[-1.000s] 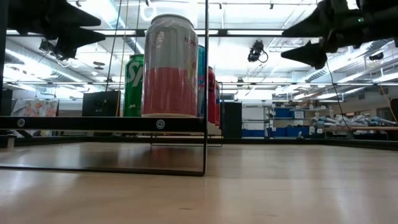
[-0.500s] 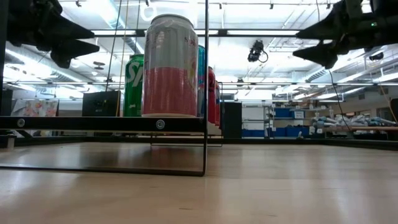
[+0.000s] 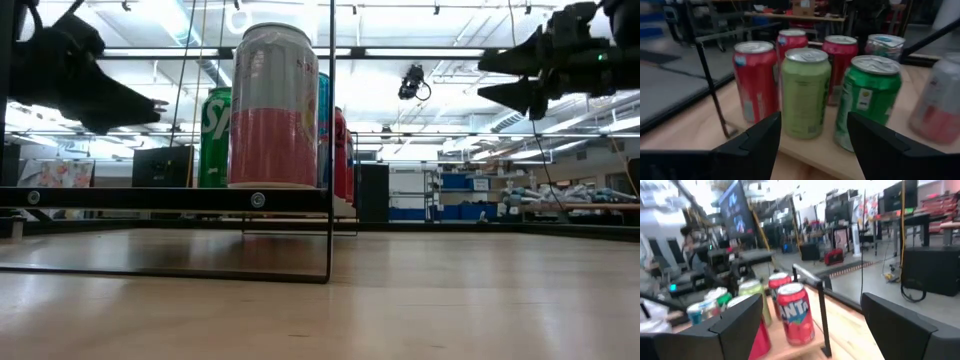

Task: Place canned beverage on shelf
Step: Return to Home Position

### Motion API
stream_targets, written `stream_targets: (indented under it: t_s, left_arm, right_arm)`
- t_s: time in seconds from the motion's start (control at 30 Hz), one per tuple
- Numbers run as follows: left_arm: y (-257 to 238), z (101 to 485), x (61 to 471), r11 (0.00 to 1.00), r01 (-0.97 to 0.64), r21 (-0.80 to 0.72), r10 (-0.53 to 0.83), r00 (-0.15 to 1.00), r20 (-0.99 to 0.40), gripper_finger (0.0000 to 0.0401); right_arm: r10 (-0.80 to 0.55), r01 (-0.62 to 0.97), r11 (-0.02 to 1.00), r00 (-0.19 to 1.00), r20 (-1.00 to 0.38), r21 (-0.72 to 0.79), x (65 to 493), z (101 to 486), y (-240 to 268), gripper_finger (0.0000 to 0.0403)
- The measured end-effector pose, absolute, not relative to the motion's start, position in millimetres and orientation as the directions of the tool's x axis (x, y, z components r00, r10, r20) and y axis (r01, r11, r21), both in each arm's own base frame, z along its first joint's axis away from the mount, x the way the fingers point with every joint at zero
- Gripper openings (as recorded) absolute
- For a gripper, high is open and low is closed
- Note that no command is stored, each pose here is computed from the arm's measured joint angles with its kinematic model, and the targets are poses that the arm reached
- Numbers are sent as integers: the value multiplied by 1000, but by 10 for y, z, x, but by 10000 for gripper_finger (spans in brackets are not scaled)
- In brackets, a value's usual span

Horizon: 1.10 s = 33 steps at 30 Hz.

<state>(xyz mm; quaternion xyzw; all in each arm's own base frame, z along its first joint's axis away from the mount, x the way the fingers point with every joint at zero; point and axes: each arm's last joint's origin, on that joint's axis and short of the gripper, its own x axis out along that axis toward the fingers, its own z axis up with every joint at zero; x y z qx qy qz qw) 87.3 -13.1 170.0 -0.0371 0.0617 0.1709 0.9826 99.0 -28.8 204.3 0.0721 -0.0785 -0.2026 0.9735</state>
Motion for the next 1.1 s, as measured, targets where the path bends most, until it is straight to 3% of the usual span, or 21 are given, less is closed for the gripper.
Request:
stream_targets:
  t_s: [0.2, 0.47, 1.1]
  left_arm:
    - [-120, 1770, 870, 928, -371, -23, 368, 926, -77, 237]
    - [-115, 1774, 870, 908, -396, -133, 390, 918, -73, 237]
    - [-116, 1773, 871, 908, -393, -143, 386, 919, -74, 238]
  right_arm:
    - [-490, 460, 871, 841, 228, 176, 956, 1964, -337, 348]
    - [-700, 664, 714, 684, 207, 221, 896, 1952, -398, 348]
    - [-706, 669, 709, 678, 207, 223, 894, 1953, -400, 348]
